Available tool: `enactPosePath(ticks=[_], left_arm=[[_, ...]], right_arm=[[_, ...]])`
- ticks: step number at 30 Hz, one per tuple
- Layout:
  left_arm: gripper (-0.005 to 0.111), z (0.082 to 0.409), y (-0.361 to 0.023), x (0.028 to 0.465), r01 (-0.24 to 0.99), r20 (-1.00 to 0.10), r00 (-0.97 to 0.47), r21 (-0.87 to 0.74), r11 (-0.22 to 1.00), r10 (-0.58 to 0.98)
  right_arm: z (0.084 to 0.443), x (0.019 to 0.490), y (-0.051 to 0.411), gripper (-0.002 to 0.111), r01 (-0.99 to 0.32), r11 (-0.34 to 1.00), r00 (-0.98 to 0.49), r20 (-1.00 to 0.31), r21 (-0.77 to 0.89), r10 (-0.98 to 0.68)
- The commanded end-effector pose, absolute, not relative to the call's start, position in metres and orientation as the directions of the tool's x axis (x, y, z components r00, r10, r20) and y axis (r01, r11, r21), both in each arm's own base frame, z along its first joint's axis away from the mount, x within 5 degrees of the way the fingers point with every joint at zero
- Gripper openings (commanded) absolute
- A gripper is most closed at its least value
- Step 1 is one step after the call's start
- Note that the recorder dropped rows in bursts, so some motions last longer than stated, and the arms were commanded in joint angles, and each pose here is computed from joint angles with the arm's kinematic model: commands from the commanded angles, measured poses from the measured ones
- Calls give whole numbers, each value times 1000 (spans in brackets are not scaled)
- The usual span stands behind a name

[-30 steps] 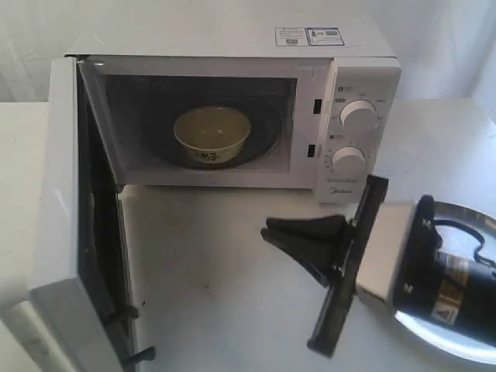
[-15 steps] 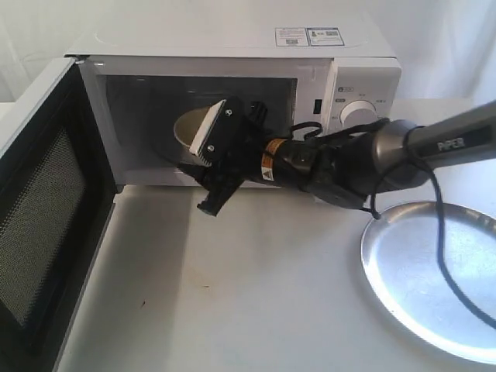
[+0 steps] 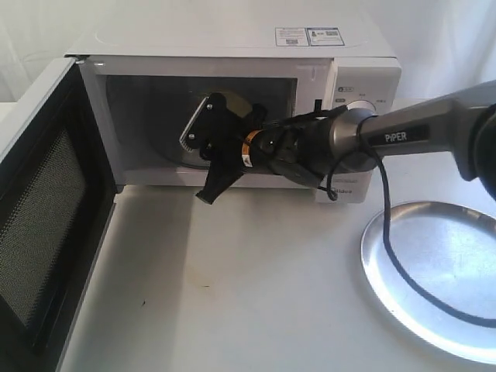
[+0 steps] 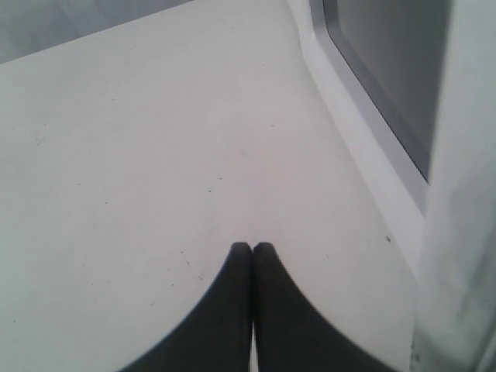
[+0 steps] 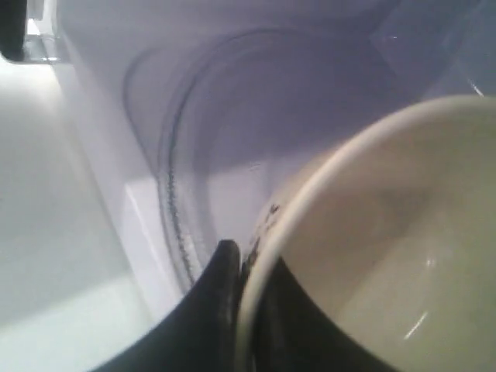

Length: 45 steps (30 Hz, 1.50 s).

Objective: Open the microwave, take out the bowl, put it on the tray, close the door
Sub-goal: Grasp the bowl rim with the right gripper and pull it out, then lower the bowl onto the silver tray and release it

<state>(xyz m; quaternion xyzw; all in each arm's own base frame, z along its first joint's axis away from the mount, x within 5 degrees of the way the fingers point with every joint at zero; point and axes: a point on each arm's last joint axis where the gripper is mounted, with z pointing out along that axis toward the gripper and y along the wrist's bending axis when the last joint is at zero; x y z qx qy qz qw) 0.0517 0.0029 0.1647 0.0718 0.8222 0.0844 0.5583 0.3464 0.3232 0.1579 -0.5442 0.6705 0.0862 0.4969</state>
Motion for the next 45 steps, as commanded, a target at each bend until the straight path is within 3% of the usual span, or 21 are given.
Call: enactPosePath(ticks=[1, 3, 6, 11, 15, 23, 32, 42, 45], left_arm=[[0, 166, 3, 52, 25, -910, -358, 215, 976, 209], [0, 166, 3, 52, 25, -910, -358, 215, 976, 209], [0, 166, 3, 52, 25, -910, -358, 215, 976, 209], [0, 166, 3, 52, 25, -910, -358, 215, 976, 209], [0, 166, 3, 52, 25, -911, -356, 215, 976, 209], [0, 166, 3, 52, 25, -911, -356, 215, 976, 209], [0, 166, 3, 52, 25, -911, -356, 215, 976, 209], [0, 166, 3, 52, 25, -911, -356, 215, 976, 209], [0, 166, 3, 52, 25, -911, -356, 215, 976, 209]], right_arm=[[191, 316, 329, 0, -807, 418, -22, -686, -418, -727], [201, 295, 325, 0, -806, 336, -24, -540, -487, -841], [207, 270, 305, 0, -810, 272, -143, -275, -519, -951], [208, 255, 245, 0, -774, 349, -491, 153, -528, -858], [189, 254, 217, 0, -745, 393, -570, 208, -539, -795], [149, 247, 157, 0, -554, 520, -785, 201, -650, -585], [129, 238, 155, 0, -574, 559, -763, 141, -598, -631], [127, 244, 169, 0, -661, 463, -628, 97, -591, -772], [127, 242, 174, 8, -670, 451, -606, 84, -590, -791]])
